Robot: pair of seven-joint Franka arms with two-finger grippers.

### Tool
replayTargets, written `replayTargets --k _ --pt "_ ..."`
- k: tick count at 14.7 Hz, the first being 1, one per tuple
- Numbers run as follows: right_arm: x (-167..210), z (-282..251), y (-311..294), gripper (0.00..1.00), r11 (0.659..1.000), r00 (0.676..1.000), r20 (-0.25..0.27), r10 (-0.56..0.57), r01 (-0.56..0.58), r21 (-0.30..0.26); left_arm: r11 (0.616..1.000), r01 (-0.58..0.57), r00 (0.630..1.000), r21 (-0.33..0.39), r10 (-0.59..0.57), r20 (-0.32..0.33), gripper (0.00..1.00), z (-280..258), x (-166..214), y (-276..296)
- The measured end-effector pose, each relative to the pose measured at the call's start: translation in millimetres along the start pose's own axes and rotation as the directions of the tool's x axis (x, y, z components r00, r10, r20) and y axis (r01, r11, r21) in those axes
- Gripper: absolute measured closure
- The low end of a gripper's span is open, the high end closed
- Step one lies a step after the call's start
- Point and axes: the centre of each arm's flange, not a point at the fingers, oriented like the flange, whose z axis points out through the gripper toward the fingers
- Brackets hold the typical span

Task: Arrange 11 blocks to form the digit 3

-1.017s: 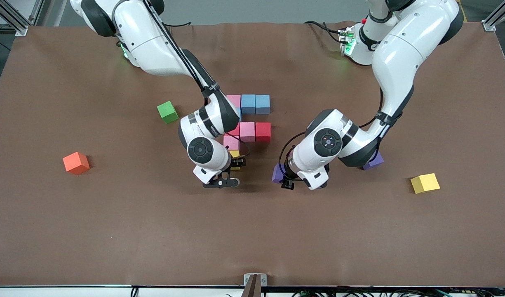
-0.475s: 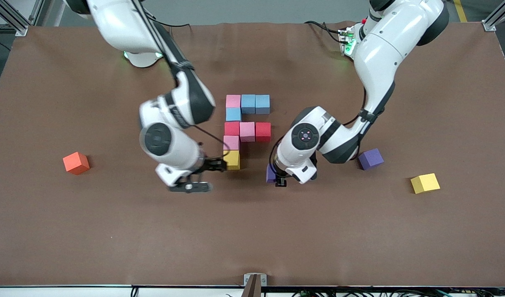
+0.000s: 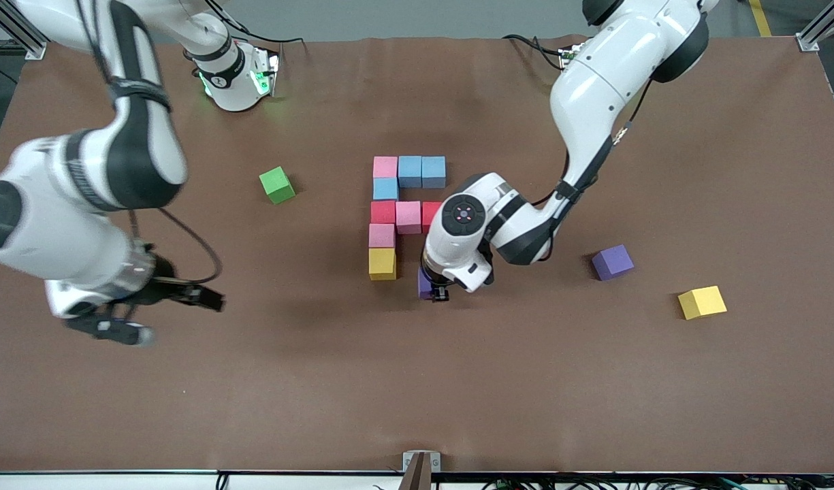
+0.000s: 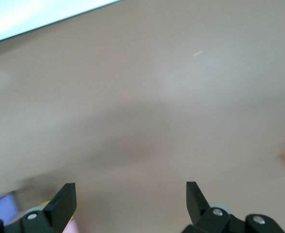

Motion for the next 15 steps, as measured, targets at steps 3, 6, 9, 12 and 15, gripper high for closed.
replayTargets --k 3,6,9,12,15 --pt "13 -36 71 0.0 0.996 0.995 -0.041 -0.091 0.09 -0.019 1.0 -0.004 1.0 0.013 0.004 0.007 0.41 5 -12 -11" --pt "4 -74 121 0.0 0.995 0.994 -0.026 -0.103 0.102 -0.015 1.0 -0.011 1.0 0.016 0.011 0.002 0.41 9 -19 -19" --pt "-10 -103 133 0.0 0.994 0.994 -0.03 -0.107 0.107 0.004 1.0 -0.021 1.0 0.013 0.021 -0.014 0.41 17 -25 -28" --pt "-25 -123 130 0.0 0.992 0.992 -0.027 -0.126 0.127 0.01 1.0 -0.018 1.0 0.018 0.018 -0.02 0.41 24 -28 -32" --pt "-40 -131 129 0.0 0.991 0.991 -0.009 -0.136 0.136 0.007 0.999 -0.015 1.0 0.029 0.016 -0.02 0.41 30 -32 -38"
